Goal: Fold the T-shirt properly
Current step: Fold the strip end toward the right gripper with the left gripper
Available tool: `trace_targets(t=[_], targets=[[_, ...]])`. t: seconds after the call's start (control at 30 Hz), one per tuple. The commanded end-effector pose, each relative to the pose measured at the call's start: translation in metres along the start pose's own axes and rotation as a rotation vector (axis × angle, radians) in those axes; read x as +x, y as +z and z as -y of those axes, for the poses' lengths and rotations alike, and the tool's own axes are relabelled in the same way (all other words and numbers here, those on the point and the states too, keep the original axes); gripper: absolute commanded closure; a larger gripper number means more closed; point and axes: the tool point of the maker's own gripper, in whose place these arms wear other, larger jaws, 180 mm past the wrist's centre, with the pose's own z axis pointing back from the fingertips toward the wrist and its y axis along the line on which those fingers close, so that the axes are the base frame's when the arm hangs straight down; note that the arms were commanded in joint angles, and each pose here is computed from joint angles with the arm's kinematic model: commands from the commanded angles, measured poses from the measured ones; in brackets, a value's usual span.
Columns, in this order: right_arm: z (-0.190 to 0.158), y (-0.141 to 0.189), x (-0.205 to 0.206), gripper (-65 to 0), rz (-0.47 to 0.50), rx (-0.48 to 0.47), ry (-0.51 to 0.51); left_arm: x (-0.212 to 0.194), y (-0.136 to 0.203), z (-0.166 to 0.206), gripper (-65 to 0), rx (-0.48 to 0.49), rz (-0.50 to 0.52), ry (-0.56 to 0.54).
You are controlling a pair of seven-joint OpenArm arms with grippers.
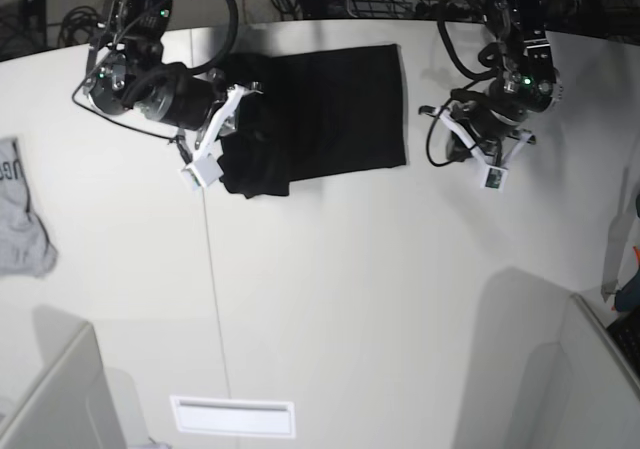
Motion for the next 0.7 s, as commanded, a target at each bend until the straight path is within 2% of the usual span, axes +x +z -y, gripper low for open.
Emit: trace_targets(t=[0.0, 0.13, 0.2, 0.3, 0.4, 0.57, 0.67], targets=[[-0.009, 0.006, 0.009, 0.0, 0.049, 0.045, -0.001, 0.01, 0.01, -0.007, 0.0, 0.013, 0.027, -0.031], [-0.019, 0.012, 0.007, 0.0, 0.067, 0.124, -0.042, 0.005, 0.039, -0.041, 0.0, 0.085, 0.024, -0.12], [-0.026, 0.012, 0.006, 0.0, 0.063, 0.158, -0.063, -0.003, 0.053, -0.062, 0.0, 0.146, 0.016, -0.09], [-0.033, 0.013, 0.008, 0.0, 0.065, 0.2, -0.147, -0.02, 0.074, -0.093, 0.0, 0.226, -0.014, -0.077], [-0.034, 0.012, 0.011, 0.0, 0.072, 0.206, -0.184, -0.04, 0.098, -0.115, 0.0, 0.27, -0.064, -0.117], [-0.033, 0.011, 0.014, 0.0, 0.069, 0.204, -0.214, -0.066, 0.143, -0.159, 0.0, 0.426, -0.11, -0.054], [-0.029, 0.008, 0.013, 0.0, 0.059, 0.205, -0.233, -0.072, 0.158, -0.172, 0.0, 0.463, -0.129, -0.05]])
